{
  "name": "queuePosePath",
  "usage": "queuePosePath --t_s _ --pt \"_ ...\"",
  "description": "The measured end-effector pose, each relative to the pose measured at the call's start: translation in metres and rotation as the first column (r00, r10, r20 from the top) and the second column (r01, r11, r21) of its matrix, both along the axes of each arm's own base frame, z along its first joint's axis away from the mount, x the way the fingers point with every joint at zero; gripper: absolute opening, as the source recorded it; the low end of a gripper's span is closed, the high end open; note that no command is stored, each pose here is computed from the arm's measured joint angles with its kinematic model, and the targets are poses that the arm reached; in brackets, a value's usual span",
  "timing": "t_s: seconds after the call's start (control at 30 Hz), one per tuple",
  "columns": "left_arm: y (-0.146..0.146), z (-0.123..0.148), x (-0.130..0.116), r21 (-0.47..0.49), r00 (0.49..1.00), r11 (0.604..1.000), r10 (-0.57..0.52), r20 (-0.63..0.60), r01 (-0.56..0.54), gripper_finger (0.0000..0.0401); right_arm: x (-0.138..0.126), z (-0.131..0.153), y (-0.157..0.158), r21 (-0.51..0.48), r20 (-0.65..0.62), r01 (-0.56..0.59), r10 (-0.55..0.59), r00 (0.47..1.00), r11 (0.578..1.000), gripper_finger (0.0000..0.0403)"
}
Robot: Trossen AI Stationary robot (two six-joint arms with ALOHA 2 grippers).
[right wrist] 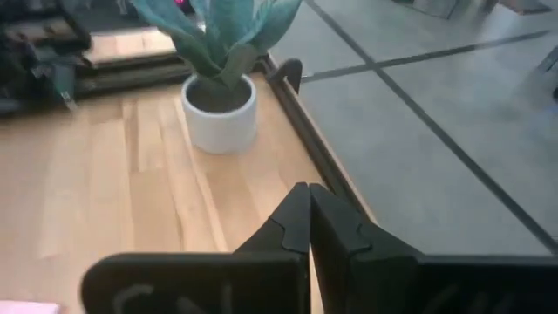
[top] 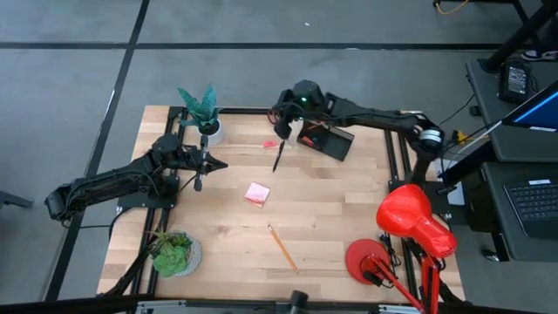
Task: Pick and place office supplies into organizer
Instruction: Put the black scissors into the black desk organizer
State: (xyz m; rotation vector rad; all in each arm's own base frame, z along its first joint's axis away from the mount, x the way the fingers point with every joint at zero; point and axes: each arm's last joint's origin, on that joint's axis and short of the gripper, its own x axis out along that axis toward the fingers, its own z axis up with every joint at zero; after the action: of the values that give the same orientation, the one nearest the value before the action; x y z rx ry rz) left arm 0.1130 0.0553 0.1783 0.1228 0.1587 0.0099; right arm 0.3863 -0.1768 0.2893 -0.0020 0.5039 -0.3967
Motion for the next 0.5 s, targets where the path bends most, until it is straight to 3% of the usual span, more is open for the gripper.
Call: queuePosePath --t_s 0.27,0.5 --pt "0.000 0.000 0.000 -0.001 1.000 1.000 -0.001 -0.002 0.001 0.0003 0.034 -0.017 -0.015 0.048 -0.116 0.001 0.005 0.993 0.999 0.0052" --pt "0.000 0.000 0.000 -0.002 1.000 1.000 -0.001 -0.003 0.001 0.0003 0.039 -0.037 -0.030 0.090 -0.162 0.041 -0.026 0.986 0.995 0.0098"
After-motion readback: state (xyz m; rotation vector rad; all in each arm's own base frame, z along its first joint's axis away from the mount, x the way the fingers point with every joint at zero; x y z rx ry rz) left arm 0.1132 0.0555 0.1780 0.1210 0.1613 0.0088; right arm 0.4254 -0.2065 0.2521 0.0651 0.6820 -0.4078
